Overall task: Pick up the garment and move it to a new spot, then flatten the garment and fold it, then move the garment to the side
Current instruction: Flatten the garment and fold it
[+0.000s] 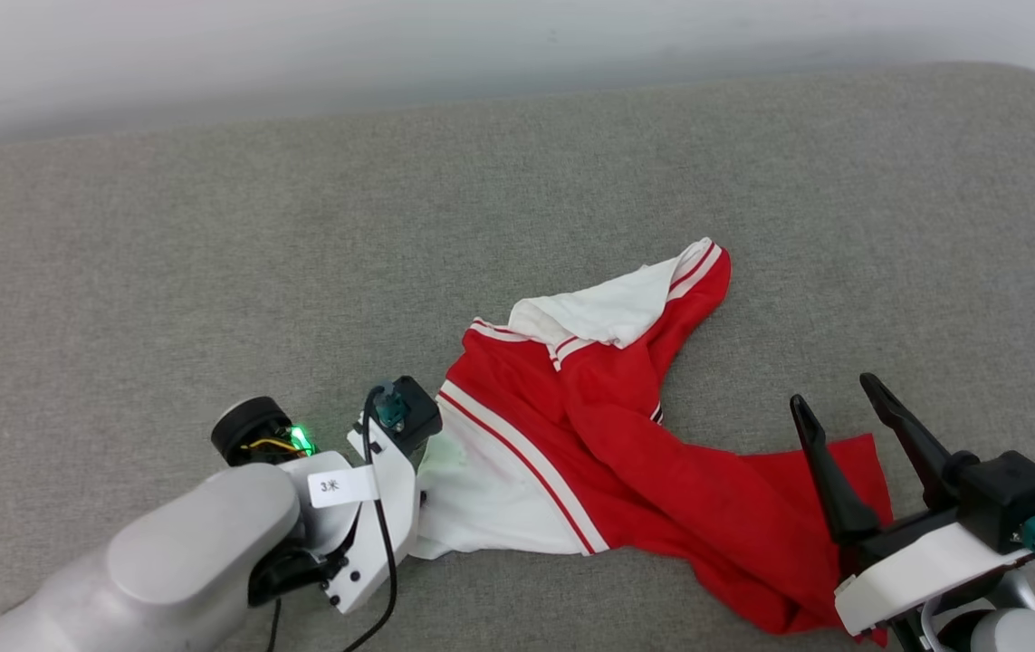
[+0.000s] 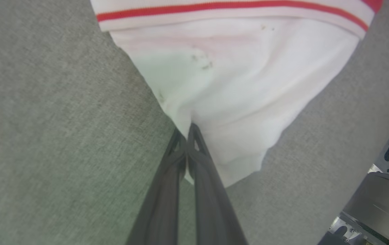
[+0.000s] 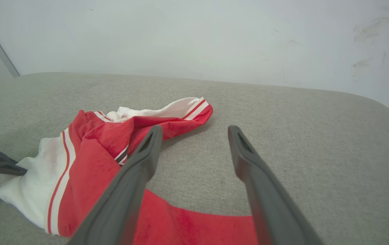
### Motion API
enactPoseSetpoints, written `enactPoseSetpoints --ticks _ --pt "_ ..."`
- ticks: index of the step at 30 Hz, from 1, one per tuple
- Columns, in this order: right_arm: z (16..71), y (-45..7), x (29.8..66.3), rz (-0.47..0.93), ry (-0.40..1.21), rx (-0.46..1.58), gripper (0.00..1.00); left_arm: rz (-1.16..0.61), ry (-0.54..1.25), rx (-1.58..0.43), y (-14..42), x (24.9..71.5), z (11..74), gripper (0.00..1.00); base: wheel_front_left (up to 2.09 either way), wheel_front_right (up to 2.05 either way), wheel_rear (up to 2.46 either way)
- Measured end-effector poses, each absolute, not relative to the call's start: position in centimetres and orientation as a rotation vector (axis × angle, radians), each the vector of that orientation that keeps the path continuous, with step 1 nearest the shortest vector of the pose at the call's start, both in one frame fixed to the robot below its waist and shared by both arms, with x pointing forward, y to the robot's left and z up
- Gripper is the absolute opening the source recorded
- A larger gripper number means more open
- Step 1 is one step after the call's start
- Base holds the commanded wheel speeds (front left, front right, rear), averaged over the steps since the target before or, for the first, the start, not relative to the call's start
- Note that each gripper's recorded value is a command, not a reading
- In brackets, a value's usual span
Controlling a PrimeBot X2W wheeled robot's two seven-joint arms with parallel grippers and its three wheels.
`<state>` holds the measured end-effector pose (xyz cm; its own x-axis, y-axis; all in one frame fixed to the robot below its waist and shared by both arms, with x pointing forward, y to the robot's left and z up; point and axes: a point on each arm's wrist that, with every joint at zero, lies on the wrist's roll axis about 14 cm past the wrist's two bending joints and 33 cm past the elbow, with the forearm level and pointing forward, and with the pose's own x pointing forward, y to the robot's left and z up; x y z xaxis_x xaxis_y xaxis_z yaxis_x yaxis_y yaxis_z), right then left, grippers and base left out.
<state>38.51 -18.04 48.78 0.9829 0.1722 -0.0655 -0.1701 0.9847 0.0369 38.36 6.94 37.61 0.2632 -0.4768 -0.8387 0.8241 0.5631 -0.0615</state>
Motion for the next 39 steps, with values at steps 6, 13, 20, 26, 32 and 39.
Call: enactPoseSetpoints --ticks 6,13,20,26,32,39 --pt "49.3 -17.8 38.1 0.177 0.052 0.035 1.0 -0.849 0.778 0.39 8.5 41.5 42.2 0.0 0.0 0.0 0.0" --pt "49.4 -18.0 37.9 0.168 0.048 0.032 1.0 -0.709 0.728 0.361 12.5 44.1 45.0 0.0 0.0 0.0 0.0" --pt "49.1 -19.1 38.3 0.133 0.055 0.024 1.0 -0.522 0.783 0.331 17.5 46.8 43.9 0.0 0.0 0.0 0.0" --pt "48.4 -20.5 38.3 0.088 0.072 0.019 1.0 -0.406 0.846 0.326 20.8 47.8 41.3 0.0 0.0 0.0 0.0" --pt "48.1 -20.9 38.4 0.072 0.082 0.016 1.0 -0.306 0.925 0.289 23.4 47.0 38.1 0.0 0.0 0.0 0.0" --pt "48.9 -20.5 38.5 0.085 0.056 0.017 1.0 -0.294 0.813 0.269 22.8 47.5 38.7 1.0 0.0 0.0 0.0"
